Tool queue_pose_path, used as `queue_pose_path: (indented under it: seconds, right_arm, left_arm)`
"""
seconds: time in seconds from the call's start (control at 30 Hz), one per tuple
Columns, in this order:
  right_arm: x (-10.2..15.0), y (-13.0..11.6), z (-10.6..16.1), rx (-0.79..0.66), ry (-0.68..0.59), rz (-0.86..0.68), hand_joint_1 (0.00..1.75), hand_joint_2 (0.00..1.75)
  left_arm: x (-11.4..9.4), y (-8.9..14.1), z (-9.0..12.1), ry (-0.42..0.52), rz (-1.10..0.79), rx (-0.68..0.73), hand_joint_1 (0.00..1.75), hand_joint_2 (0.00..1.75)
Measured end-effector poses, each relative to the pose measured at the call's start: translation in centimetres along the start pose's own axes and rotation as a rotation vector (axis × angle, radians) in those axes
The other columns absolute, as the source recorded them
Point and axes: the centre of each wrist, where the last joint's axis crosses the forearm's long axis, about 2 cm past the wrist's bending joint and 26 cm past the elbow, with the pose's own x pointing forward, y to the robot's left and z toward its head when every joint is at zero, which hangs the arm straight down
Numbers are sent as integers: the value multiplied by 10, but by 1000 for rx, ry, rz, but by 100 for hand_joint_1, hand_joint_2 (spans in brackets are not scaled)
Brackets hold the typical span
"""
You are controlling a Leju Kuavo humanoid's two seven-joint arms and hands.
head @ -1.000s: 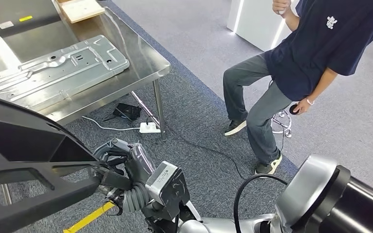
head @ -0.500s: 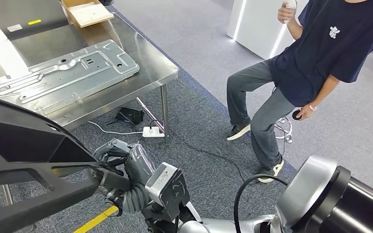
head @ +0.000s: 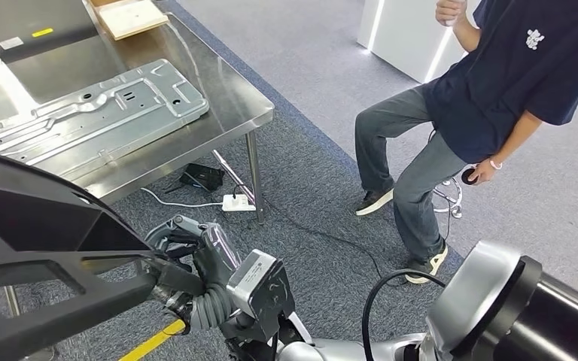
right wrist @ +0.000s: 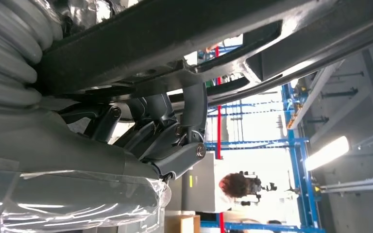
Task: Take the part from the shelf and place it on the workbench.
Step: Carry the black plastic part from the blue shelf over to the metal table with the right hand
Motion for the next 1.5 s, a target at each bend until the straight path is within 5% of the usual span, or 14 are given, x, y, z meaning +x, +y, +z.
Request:
queue_pose_path:
  seconds: [1.5]
  right_arm:
    - [2, -8, 5, -41, 15, 7, 175, 175]
  left_arm:
    - [1, -6, 2, 10, -15, -7, 0, 175]
